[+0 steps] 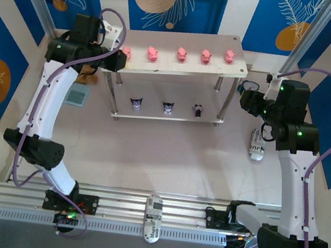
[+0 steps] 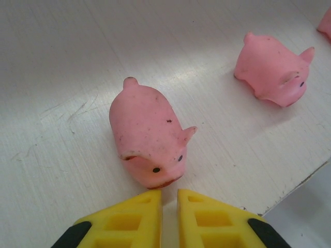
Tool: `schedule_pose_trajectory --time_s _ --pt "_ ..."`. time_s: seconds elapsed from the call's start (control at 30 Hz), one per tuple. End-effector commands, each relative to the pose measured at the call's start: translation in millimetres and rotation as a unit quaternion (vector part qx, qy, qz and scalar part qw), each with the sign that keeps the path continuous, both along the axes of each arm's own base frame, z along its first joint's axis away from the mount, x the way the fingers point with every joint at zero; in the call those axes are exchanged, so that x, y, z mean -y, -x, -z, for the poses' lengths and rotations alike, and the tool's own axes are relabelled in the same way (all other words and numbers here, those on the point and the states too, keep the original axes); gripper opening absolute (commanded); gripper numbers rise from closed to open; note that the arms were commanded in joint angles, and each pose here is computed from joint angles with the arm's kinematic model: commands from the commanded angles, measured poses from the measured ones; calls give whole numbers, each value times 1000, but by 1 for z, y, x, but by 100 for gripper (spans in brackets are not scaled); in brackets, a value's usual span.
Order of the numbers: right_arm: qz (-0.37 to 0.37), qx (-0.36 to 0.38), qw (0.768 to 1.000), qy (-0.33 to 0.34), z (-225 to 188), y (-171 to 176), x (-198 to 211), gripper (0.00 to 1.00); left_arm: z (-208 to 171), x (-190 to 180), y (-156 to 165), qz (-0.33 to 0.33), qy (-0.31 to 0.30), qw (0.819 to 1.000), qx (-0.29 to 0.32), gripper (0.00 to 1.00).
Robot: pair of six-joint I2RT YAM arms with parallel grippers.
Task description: Place and organize the plastic toys onto the shelf
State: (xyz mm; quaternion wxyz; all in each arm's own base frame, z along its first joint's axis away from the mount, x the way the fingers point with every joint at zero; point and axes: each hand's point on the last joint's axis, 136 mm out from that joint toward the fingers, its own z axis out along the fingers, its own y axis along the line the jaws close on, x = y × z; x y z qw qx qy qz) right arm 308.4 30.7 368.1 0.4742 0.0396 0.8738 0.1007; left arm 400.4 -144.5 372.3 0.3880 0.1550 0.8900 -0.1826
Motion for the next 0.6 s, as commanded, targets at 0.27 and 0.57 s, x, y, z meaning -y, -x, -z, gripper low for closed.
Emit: schedule_pose_trajectory --time_s 0.27,0.57 --pt "3 18 1000 0 -10 0 2 54 -8 -8 -16 -7 -1 1000 25 17" --pt "2 18 1000 2 -11 2 2 55 -37 -19 15 -19 -4 998 52 21"
